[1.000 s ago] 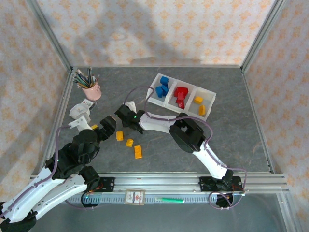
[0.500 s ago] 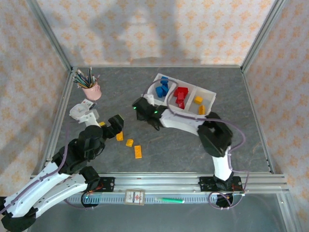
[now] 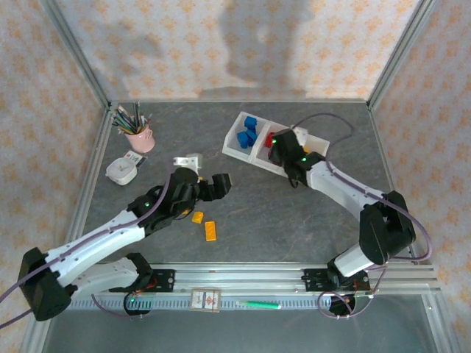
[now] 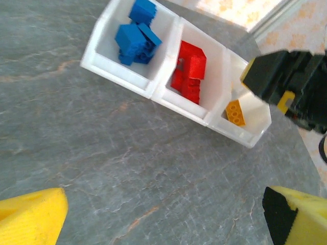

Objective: Sort the legos into containers by color
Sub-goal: Place the lego in the container.

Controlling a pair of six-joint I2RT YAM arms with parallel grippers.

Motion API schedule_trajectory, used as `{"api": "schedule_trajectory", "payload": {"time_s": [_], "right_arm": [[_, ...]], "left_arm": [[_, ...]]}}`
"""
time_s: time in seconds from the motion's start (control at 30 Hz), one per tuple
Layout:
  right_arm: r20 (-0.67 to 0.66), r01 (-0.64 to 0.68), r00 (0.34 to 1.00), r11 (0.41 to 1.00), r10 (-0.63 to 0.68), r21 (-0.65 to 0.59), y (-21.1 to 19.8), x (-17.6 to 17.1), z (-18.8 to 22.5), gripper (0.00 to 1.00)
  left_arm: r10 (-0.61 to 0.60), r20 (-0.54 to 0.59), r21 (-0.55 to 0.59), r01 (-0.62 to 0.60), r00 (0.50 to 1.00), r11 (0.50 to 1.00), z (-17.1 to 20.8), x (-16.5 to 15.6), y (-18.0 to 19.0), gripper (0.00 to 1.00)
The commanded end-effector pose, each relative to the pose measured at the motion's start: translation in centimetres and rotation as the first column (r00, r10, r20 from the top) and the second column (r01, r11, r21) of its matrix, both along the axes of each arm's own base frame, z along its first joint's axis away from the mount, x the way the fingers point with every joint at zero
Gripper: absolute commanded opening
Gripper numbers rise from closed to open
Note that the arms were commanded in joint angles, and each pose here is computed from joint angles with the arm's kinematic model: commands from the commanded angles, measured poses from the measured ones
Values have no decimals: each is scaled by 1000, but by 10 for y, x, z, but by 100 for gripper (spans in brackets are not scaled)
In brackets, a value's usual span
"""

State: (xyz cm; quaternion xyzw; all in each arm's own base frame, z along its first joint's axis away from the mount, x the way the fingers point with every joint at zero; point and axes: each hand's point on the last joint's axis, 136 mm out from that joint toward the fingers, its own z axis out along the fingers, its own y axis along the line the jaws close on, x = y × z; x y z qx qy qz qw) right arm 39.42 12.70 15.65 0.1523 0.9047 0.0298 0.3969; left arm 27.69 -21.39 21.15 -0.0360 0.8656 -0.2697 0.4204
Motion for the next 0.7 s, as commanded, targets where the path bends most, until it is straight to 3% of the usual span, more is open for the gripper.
{"api": "schedule_trajectory", "payload": {"time_s": [0.0,0.3,0.5,0.67], "right_arm": [[-23,38,999,998,-39,-44,-25,11,-9,67],[-68,110,991,992,-114,-62,-54,46,-33,71],[-48,120,991,990,-123,-75,-57,49,-23,82],[-31,68,997,997,-69,-27,-43,45,-9,83]], "left_arm": [[-85,74,-56,90,994,994,27,10,-25,99],[-84,74,-60,88,994,994,21,14,-29,99],[-44,101,-52,49,994,997,27,12,-15,99],[-20,116,-63,28,993,998,31,11,-8,99]]}}
